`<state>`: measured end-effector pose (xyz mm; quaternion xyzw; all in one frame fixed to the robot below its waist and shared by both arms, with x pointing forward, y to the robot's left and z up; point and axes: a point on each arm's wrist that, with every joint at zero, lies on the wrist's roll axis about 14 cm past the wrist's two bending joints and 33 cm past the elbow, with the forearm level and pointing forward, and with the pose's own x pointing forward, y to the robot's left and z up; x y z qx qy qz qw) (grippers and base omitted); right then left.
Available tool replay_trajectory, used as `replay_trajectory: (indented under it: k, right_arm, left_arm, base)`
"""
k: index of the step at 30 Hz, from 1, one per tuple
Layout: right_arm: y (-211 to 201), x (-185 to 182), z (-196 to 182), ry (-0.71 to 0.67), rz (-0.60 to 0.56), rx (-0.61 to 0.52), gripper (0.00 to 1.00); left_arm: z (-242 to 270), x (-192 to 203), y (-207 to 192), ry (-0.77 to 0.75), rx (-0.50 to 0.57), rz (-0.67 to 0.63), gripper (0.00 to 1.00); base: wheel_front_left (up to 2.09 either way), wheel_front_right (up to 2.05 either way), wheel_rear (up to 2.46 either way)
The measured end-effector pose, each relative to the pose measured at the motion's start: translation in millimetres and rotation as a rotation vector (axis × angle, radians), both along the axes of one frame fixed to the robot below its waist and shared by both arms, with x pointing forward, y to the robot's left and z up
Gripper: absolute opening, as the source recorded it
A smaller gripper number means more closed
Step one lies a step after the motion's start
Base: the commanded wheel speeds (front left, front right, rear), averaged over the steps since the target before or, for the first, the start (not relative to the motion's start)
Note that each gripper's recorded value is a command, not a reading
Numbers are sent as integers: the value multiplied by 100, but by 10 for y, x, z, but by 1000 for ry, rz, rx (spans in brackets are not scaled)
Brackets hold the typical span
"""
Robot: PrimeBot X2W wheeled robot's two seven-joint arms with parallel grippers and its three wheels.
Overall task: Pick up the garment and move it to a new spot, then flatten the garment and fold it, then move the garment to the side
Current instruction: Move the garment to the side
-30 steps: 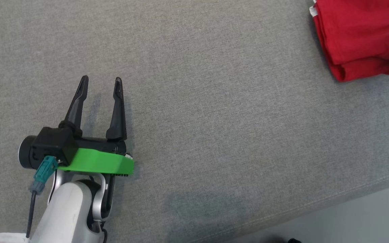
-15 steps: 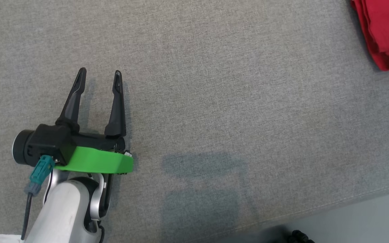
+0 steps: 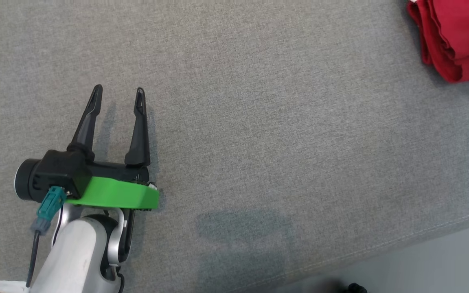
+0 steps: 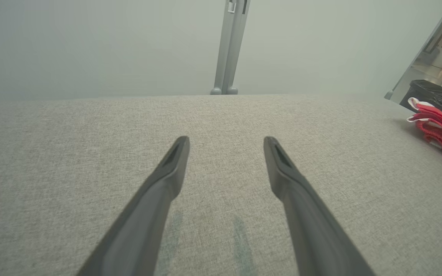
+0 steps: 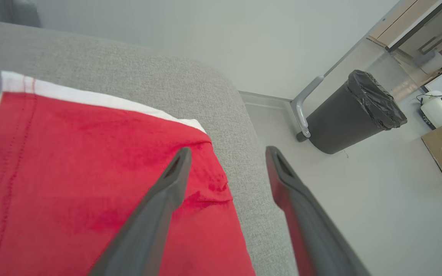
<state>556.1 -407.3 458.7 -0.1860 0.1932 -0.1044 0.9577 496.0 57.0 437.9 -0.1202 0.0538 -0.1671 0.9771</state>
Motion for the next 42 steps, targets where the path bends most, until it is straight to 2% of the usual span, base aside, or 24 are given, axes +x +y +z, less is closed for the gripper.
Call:
replay_trajectory:
  k: [7, 9, 18, 29, 35, 42]
  right_arm:
    - [229, 75, 372, -119, 59, 34, 100]
    - [366, 71, 604, -193, 103, 52, 100]
    - [852, -228, 992, -348, 213, 133, 100]
    - [1641, -761, 1041, -464, 314, 314, 100]
    - [2001, -997, 1094, -527, 358, 363, 100]
    - [2262, -1260, 1034, -568, 352, 433, 100]
  left_arm:
    - [174, -28, 28, -42, -4, 14, 100]
    - [282, -57, 46, -63, -16, 31, 100]
    - [493, -276, 293, -92, -25, 127, 100]
    - [578, -740, 768, -87, -1, 258, 100]
    - [553, -976, 1053, -73, 8, 337, 100]
    - [533, -1183, 1171, -65, -13, 379, 100]
  base:
    - [0, 0, 0]
    - [0, 0, 0]
    - [0, 0, 0]
    - [0, 0, 0]
    - [0, 0, 0]
    - [0, 0, 0]
